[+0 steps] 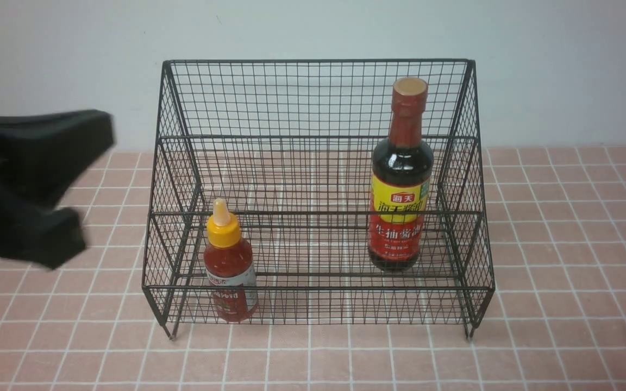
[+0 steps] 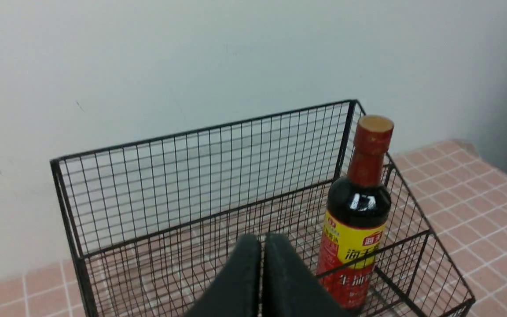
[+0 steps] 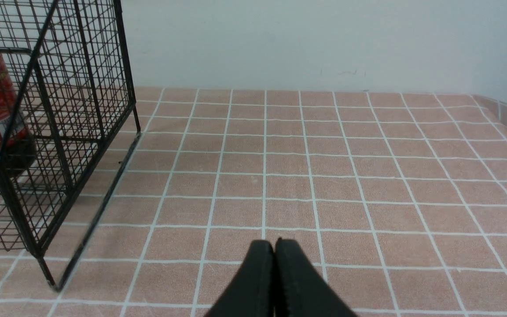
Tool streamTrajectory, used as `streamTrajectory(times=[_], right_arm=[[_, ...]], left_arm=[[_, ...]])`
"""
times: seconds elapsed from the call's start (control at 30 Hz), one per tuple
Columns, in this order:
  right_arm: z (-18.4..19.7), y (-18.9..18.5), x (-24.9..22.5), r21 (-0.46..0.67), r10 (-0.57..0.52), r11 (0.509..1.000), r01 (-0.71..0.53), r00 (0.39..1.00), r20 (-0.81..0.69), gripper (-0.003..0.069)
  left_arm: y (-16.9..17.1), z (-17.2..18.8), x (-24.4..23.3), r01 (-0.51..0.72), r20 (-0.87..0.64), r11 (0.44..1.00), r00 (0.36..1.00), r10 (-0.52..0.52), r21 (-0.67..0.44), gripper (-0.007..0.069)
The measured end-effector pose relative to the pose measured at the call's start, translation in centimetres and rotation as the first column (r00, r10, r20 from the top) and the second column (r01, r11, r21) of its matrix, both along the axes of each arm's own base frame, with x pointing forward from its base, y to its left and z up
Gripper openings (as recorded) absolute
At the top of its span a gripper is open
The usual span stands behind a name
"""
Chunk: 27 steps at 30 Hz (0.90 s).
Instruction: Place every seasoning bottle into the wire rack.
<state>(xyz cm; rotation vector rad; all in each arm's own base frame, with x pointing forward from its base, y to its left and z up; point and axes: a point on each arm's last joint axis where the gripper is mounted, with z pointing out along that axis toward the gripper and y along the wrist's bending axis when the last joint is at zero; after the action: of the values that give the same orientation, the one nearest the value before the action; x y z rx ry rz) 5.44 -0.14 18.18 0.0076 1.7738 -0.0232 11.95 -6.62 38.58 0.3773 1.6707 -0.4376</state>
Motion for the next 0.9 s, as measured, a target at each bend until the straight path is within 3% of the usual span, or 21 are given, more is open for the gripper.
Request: streamTrajectory(times=[0.27,0.9], right_arm=[[0.0,0.0,0.0,-0.001,0.000,1.000,0.000,1.000,0.000,-0.0009],[0.0,0.0,0.0,0.000,0.000,1.000,0.000,1.000,0.000,-0.0009]], left_arm=[[1.9,1.7,-3.6,0.005,0.128,0.998,0.992,0.004,-0.068,-0.0007],[2.9,1.8,-5.6,0.011,0.141,0.997,0.990,-0.001,-0.072,-0.0007]])
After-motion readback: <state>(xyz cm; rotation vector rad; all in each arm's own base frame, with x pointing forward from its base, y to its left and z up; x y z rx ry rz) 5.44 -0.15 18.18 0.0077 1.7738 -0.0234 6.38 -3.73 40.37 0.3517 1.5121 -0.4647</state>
